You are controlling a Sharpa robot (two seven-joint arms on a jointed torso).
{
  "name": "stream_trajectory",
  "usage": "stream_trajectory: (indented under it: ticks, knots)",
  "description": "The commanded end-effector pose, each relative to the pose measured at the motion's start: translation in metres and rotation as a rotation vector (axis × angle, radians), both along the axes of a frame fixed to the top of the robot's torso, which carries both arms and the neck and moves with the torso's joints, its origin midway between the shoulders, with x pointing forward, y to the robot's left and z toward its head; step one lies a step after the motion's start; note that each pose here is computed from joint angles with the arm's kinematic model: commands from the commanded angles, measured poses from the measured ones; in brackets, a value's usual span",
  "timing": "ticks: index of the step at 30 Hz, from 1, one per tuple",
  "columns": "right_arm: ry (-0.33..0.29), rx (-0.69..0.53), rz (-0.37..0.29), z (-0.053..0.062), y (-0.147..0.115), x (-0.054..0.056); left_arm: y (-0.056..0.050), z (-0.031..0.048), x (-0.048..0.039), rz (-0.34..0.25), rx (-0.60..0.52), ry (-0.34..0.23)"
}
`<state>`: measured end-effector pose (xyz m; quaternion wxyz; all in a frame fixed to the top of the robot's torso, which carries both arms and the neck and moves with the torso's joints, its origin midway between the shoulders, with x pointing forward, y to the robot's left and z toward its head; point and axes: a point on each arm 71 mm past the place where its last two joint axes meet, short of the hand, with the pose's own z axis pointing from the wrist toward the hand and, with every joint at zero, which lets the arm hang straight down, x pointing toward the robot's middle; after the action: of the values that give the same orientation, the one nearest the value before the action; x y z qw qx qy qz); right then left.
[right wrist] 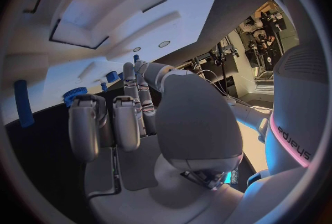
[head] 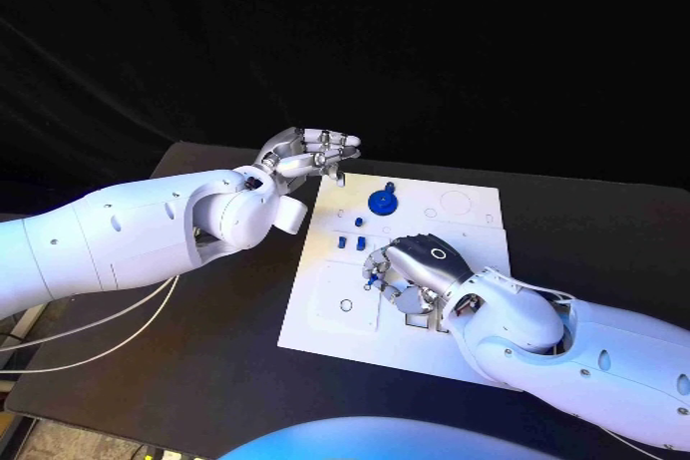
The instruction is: Assemble the parts on the task board
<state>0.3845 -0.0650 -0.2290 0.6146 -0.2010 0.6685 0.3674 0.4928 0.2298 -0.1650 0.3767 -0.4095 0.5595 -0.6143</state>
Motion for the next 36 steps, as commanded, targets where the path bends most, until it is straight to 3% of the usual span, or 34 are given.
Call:
stream_trajectory:
  ticks: [1, 36]
  knots:
    - [0.001, -0.021, 0.013, -0.003, 0.001, -0.001, -0.003, 0.0012, -0.0009, -0.016, -0.012, -0.001]
    - [0.020, -0.077, 0.010, -0.014, 0.008, 0.001, -0.003, 0.0019, -0.0022, -0.019, -0.012, 0.001]
